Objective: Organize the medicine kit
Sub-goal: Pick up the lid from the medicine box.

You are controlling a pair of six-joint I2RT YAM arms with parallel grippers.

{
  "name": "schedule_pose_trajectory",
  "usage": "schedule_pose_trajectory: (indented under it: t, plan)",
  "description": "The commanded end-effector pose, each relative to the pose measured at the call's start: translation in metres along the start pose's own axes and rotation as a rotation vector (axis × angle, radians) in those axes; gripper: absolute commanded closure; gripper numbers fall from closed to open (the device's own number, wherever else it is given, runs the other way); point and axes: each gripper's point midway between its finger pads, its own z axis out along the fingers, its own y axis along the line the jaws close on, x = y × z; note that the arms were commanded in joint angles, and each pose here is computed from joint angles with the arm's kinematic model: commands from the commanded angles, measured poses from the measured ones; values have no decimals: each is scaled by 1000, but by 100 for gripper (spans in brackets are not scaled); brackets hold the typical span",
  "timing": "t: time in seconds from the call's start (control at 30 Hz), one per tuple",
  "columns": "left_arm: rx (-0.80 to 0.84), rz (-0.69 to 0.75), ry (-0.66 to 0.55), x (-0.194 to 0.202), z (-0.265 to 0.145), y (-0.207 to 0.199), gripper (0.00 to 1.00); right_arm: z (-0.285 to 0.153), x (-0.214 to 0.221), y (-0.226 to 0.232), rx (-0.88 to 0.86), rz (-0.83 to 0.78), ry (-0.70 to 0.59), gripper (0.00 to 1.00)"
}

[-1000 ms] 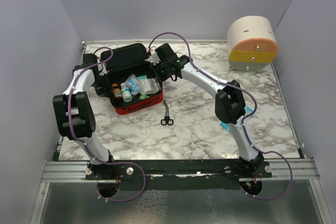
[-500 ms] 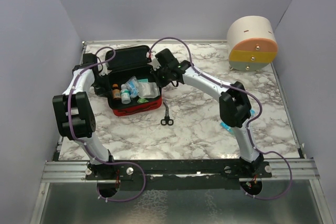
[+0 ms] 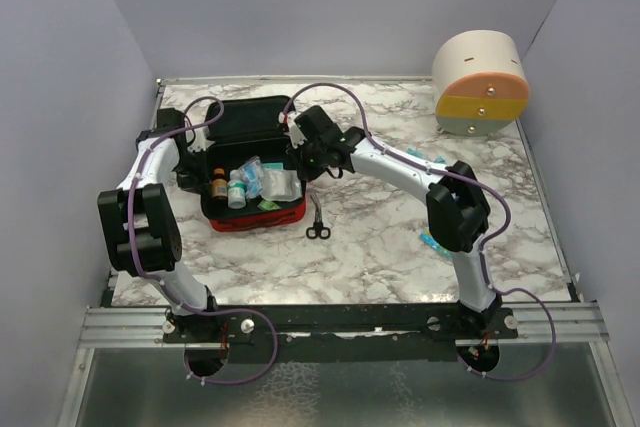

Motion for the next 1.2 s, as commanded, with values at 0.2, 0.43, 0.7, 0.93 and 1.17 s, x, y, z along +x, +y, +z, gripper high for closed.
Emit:
schedule_pose_trajectory:
  t: [0.2,0.43,0.7,0.93,1.17]
  plan:
    - [-18,97,78,45,-25,6,100,-8,140,13,10,42,437,99]
    - [-7,102,77,44,-27,4,100,-20,164,26,7,55,479,99]
    - [0,106,73,44,-28,3,100,-17,163,26,17,56,475,99]
    - [62,150,23,37,-46,-11,85,-24,126,35,-23,55,361,93]
    - [66,178,-102,5,-86,-21,51,-45,73,38,-11,51,230,71]
